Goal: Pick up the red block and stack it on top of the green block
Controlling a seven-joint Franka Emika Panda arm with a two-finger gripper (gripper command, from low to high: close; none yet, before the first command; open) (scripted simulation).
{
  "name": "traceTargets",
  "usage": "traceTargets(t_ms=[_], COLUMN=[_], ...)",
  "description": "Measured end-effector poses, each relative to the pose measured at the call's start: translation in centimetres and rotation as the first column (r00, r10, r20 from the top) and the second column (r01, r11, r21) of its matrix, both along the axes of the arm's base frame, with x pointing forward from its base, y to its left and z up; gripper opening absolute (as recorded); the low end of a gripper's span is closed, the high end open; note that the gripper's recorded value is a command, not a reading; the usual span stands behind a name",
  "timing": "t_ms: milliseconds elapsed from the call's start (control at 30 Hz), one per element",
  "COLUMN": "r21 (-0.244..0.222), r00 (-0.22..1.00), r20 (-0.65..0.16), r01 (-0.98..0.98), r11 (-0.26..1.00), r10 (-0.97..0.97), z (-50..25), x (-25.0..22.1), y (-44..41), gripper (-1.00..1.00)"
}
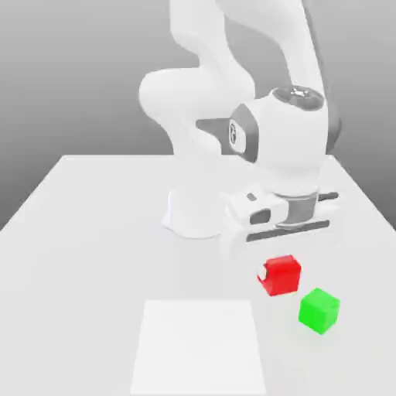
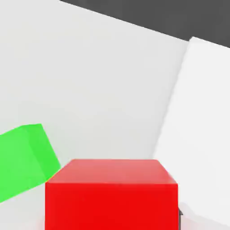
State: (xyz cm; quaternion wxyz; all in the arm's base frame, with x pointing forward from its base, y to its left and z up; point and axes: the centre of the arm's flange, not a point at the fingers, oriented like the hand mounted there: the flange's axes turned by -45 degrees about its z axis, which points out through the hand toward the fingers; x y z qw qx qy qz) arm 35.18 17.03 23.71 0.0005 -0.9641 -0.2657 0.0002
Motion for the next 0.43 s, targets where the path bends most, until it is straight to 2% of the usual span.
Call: traceTargets(t_ms=[133,300,333,433], r21=[-0.001,-0.002,-0.002,-0.002], r00=[0.96,0.949,0.948,0.948], r20=[0.0,0.0,0.0,0.0], r01=[-0.279,-0.316,-0.317,-0.317], r11=[0.96,0.949,0.948,0.948], r10=[0.279,0.316,0.317,0.317], z=[0.5,-4.0,-5.0,-5.0], x=[-1.3,-1.1,-1.2,-1.2], y=[4.6,5.0,5.0,5.0], gripper=[-1.0,-1.0,1.0,1.0])
